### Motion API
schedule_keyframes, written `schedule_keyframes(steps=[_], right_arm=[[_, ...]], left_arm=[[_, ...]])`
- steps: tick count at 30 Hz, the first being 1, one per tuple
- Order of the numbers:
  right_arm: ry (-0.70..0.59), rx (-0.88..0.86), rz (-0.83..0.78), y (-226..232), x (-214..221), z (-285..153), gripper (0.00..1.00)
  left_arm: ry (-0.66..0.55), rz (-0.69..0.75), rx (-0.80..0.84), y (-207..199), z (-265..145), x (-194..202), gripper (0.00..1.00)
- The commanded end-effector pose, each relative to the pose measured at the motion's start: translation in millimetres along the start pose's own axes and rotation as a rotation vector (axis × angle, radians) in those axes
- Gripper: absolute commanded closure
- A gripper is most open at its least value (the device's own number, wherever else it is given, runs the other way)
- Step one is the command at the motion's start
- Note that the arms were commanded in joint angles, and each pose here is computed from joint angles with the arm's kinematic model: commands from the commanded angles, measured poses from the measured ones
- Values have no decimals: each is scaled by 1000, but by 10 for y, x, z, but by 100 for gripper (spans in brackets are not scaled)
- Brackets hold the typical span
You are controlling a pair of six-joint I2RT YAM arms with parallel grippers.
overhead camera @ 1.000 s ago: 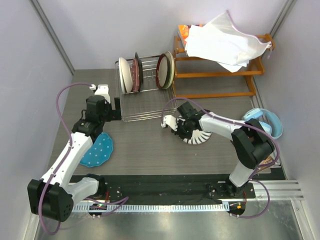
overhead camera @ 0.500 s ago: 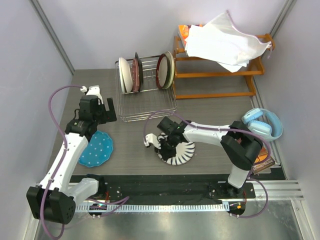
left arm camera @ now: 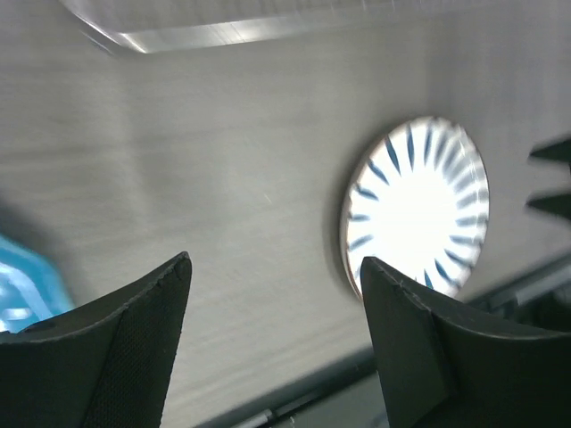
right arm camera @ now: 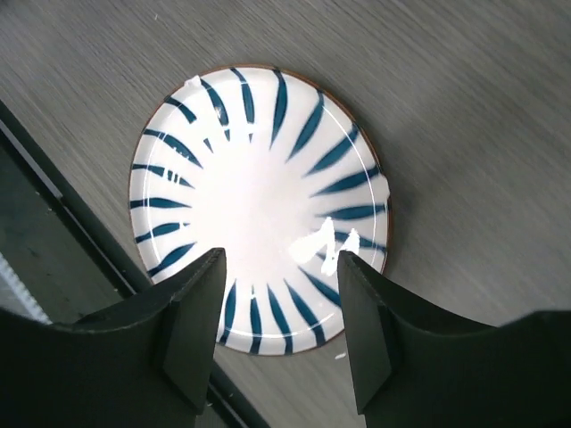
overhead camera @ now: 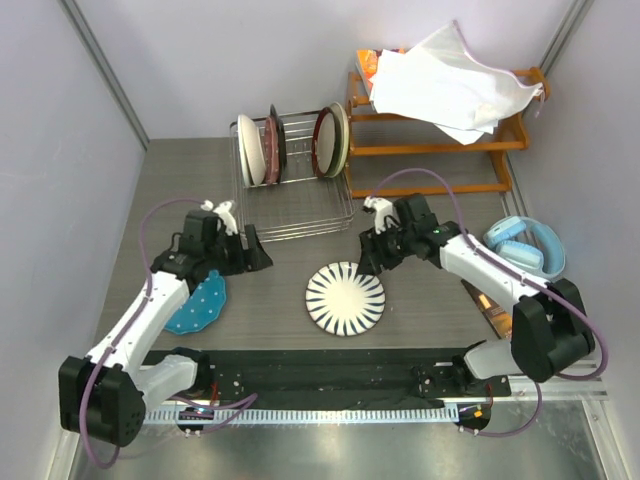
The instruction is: Load the plates into the dish rack
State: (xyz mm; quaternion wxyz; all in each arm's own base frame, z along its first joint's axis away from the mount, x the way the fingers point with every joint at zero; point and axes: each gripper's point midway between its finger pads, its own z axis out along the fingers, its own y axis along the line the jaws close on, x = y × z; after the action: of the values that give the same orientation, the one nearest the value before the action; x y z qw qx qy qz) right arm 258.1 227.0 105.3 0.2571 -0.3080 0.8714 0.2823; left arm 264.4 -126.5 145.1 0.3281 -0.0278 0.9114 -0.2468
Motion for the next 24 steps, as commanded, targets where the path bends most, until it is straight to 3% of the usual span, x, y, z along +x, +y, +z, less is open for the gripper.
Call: schedule_keyframes(steps=[1,6,10,15,24], right_arm=[[58,-48,336,23,356,-98,41],[42,-54,586,-110,580,-131,42],[36,-41,685,-186,759,-81,42],[58,-49,723,-208,889,4,42],[102,-83,778,-315,987,241,42]], left_arm=[[97,14,189,-434,88,337,27],[197,-2,221,-490,309,802,36],[191,-65,188,-486,547,985,39],[196,-104,173,-431,721,1133,44],[187,-156,227,-628,897,1135,46]])
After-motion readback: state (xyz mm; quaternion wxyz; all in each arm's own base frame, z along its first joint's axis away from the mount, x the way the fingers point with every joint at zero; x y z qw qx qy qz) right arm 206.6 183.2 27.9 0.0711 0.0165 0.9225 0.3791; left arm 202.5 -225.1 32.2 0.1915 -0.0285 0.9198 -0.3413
